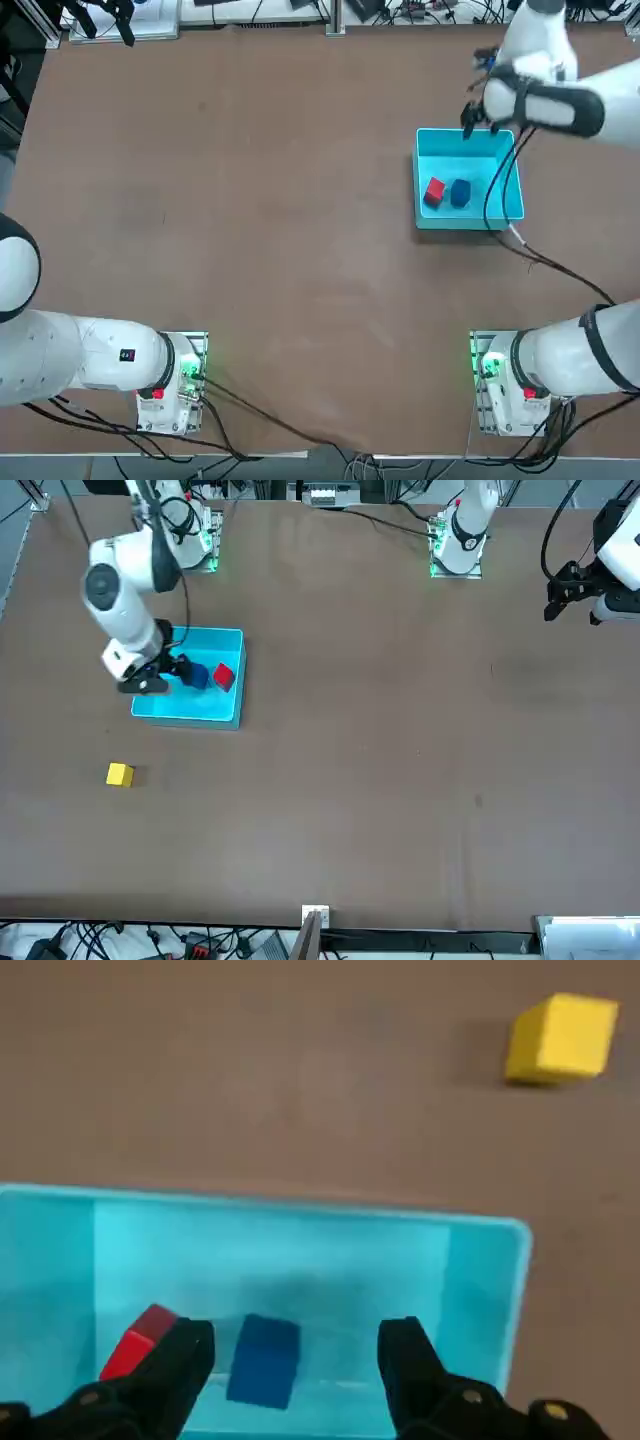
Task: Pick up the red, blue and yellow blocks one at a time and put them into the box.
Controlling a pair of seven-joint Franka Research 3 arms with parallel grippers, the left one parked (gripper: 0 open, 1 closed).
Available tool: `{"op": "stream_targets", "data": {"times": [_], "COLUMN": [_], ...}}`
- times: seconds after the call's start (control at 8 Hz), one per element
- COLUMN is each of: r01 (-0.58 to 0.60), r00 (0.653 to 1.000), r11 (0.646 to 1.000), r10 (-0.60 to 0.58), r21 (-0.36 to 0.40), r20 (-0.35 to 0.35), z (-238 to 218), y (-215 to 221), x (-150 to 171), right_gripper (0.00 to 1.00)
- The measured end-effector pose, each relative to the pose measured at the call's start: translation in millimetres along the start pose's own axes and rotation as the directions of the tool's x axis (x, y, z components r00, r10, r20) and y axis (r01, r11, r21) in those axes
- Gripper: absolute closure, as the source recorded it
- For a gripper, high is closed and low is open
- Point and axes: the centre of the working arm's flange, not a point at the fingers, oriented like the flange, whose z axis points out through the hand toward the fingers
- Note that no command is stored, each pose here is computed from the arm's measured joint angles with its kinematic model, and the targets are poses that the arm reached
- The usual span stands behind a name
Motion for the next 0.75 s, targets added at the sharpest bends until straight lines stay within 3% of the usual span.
{"op": "stream_targets", "data": {"times": [0.38,0.75], "r01": [-0.011,-0.009], "r00": [1.0,1.0], "r11": [1.0,1.0], "r10": [0.011,0.009], "r21": [-0.01,-0.009], "r20": [-0.001,0.029], "z": [-11.1,67.9], "y": [82.7,141.6], "x": [81.9,129.9], "right_gripper": [0.0,0.0]}}
